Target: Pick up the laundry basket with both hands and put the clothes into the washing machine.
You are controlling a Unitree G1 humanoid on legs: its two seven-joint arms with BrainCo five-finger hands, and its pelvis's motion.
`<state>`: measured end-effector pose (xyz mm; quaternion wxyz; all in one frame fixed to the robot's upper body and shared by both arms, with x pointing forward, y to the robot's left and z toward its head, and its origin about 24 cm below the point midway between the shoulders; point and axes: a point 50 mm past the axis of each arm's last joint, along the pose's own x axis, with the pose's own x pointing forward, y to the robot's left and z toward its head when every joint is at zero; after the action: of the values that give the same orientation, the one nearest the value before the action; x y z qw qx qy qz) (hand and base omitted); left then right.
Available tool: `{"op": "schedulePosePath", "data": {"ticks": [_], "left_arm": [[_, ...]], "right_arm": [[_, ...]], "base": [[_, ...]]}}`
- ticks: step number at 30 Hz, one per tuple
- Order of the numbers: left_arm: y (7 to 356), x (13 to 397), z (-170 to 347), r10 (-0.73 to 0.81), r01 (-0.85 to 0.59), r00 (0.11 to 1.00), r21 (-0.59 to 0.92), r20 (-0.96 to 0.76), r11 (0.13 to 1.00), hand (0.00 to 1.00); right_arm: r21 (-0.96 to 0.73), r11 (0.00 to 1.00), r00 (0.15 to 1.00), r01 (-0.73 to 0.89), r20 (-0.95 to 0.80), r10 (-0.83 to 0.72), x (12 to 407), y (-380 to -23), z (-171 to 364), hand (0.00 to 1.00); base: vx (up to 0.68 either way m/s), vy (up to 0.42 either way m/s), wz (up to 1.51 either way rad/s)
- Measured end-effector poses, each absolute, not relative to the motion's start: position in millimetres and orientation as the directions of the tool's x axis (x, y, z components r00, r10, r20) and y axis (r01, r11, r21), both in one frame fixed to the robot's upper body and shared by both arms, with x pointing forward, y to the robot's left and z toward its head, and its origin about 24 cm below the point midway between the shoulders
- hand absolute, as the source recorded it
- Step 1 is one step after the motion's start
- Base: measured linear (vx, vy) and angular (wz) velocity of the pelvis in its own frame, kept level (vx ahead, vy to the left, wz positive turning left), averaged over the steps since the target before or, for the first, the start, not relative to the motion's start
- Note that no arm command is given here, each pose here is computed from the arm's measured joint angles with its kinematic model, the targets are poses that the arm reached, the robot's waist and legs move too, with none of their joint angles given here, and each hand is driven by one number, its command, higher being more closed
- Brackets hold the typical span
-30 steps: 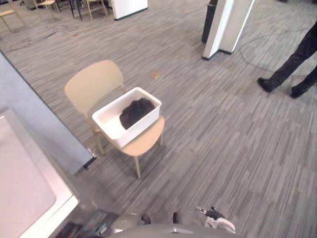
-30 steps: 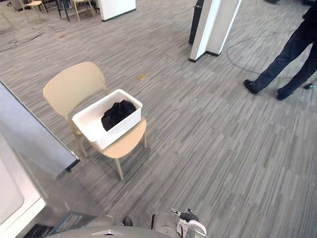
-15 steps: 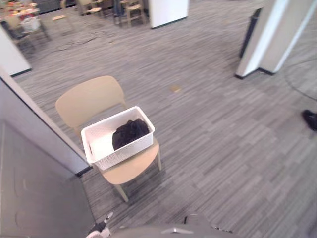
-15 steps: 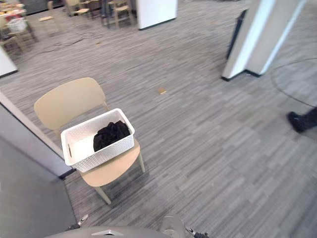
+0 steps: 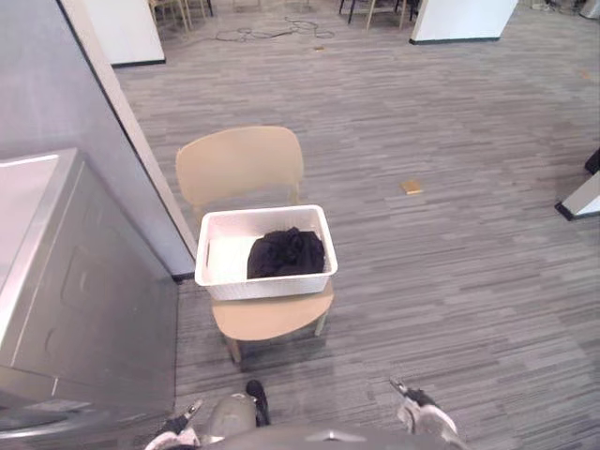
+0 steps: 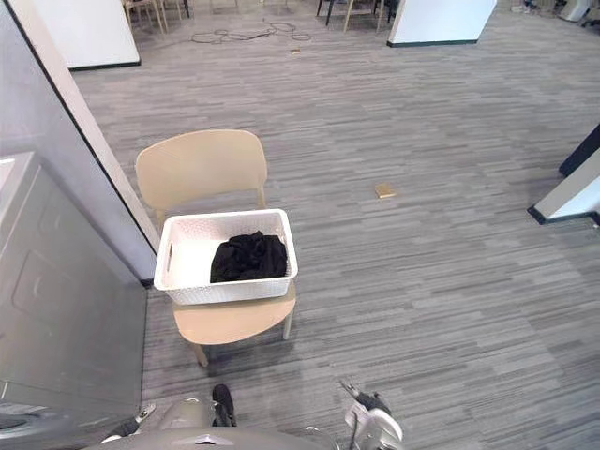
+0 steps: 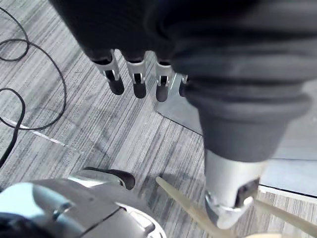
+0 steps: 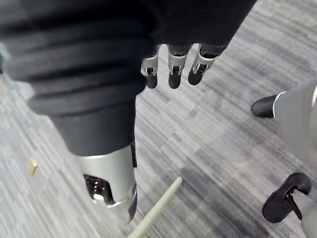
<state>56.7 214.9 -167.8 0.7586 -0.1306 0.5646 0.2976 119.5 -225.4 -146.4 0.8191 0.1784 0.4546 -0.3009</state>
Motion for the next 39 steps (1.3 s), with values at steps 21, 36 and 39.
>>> {"op": "schedulePosePath", "data": {"ticks": [21,36,39], "left_arm": [[212.2,60.8,-165.6,0.315,-0.402,0.232,0.204,-0.920,0.893,0.00],[223.2,83.3,-160.4,0.362,-0.266,0.281,0.291,-0.889,0.919,0.00],[222.6,94.6,-157.6,0.371,-0.232,0.318,0.308,-0.873,0.923,0.00]], "right_arm": [[0.008,0.910,0.808,0.415,-0.462,-0.365,177.5,-221.5,-54.6,0.00],[-0.558,0.829,0.976,0.027,0.195,0.099,318.7,-148.5,96.9,0.00],[-0.652,0.758,0.968,-0.038,0.163,0.188,335.4,-136.8,99.7,0.00]], "base": [[0.14,-0.131,0.37],[0.00,-0.004,0.21],[-0.06,0.001,0.09]]}}
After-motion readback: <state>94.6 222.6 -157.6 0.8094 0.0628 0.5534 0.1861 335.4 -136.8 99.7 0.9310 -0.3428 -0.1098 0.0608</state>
